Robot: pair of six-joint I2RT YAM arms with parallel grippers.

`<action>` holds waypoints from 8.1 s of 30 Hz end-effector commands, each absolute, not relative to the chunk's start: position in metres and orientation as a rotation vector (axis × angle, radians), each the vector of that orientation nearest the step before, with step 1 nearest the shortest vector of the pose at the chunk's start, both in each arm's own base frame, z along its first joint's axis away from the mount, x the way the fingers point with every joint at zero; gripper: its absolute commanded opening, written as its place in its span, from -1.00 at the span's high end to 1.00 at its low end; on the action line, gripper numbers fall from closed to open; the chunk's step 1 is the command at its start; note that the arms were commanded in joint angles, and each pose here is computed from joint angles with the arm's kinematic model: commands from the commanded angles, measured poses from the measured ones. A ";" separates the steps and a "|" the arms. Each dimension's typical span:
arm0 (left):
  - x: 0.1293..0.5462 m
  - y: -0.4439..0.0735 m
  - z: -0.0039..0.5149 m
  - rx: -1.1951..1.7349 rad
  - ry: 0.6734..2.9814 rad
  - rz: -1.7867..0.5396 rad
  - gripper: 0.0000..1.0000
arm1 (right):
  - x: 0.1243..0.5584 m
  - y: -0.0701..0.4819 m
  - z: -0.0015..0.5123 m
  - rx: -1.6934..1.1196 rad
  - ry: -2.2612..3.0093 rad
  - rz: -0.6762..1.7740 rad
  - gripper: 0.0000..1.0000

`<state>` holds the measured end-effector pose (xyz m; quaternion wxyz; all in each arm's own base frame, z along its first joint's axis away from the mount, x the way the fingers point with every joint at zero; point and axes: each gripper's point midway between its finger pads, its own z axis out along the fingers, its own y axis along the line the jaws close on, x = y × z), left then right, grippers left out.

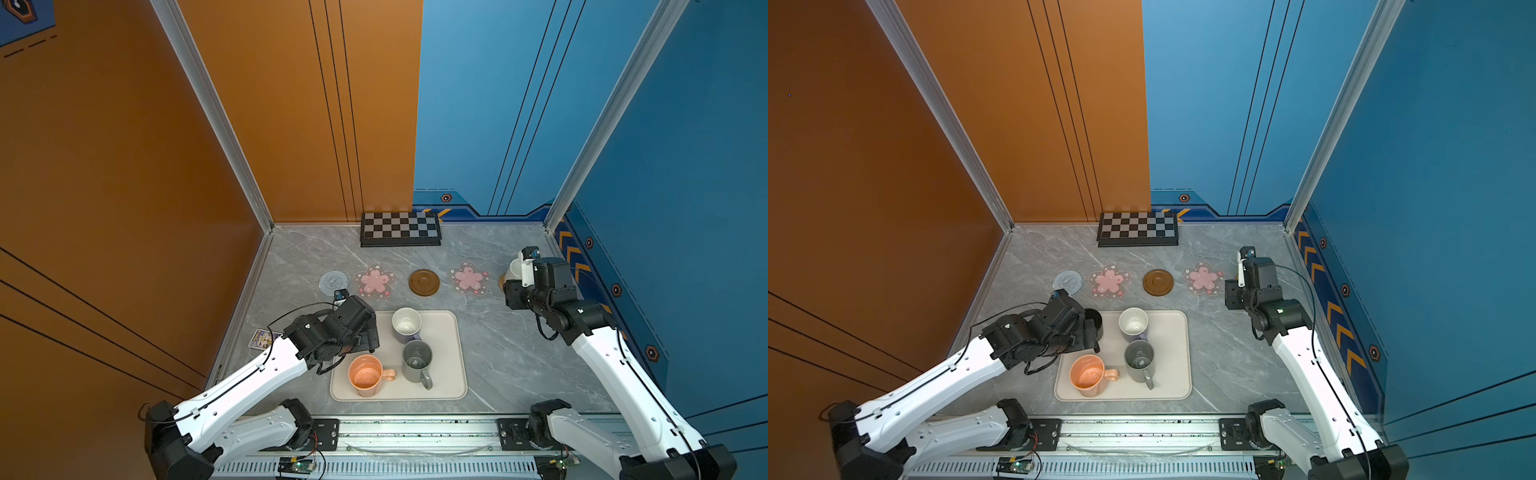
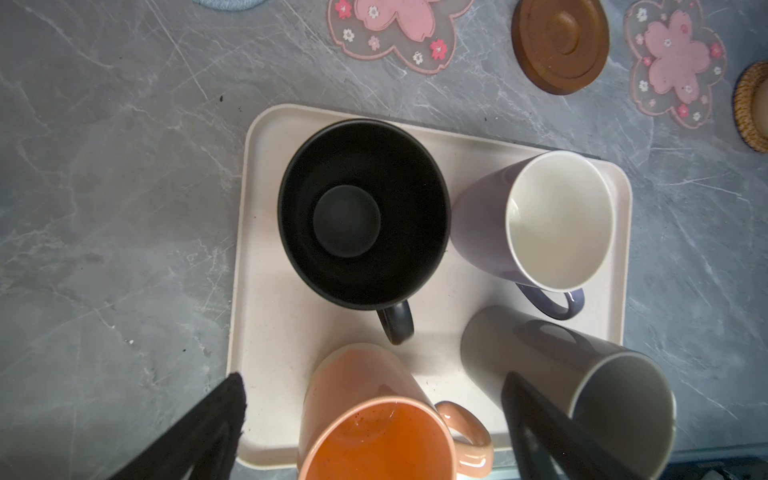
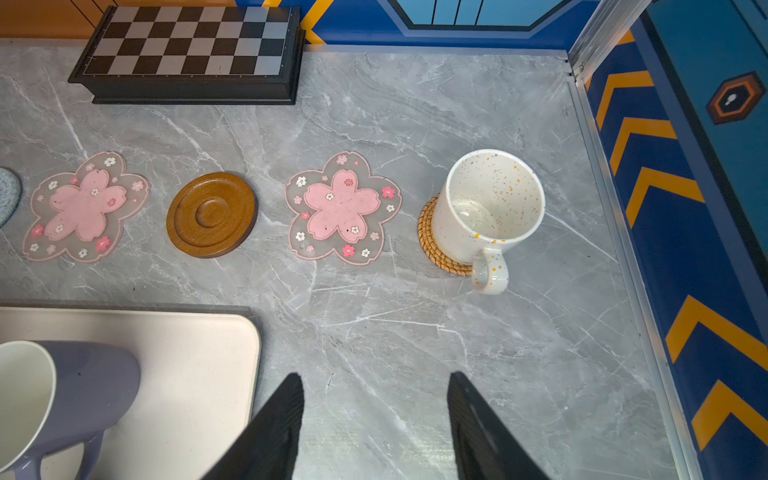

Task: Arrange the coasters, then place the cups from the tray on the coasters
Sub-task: 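Lower the left gripper onto the black mug's rim on the tray, then close the left gripper on the black mug and lift it off the tray, then carry the black mug with the left gripper over the pink flower coaster, then lower the black mug onto the pink flower coaster and open the left gripper, then raise the left gripper back while the right gripper moves toward the grey mug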

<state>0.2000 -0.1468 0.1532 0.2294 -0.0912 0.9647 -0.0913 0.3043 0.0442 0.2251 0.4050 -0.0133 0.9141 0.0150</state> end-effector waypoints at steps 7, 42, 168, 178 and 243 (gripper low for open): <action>0.208 -0.164 0.123 -0.317 2.656 -0.258 -0.88 | 0.297 0.042 0.223 -0.018 2.307 0.029 -0.25; 0.224 -0.162 0.074 -0.357 2.730 -0.060 0.57 | 0.300 0.047 0.224 -0.016 2.316 0.064 -0.27; 0.440 -0.184 0.114 0.043 2.589 -0.123 1.00 | 0.275 0.099 0.245 -0.049 2.363 0.170 -0.27; 0.441 -0.182 0.112 0.024 2.582 -0.108 1.00 | 0.272 0.100 0.240 -0.050 2.369 0.171 -0.27; 0.319 -0.109 0.296 0.079 1.849 0.274 -0.96 | 0.261 0.114 0.274 -0.082 2.278 0.161 -0.30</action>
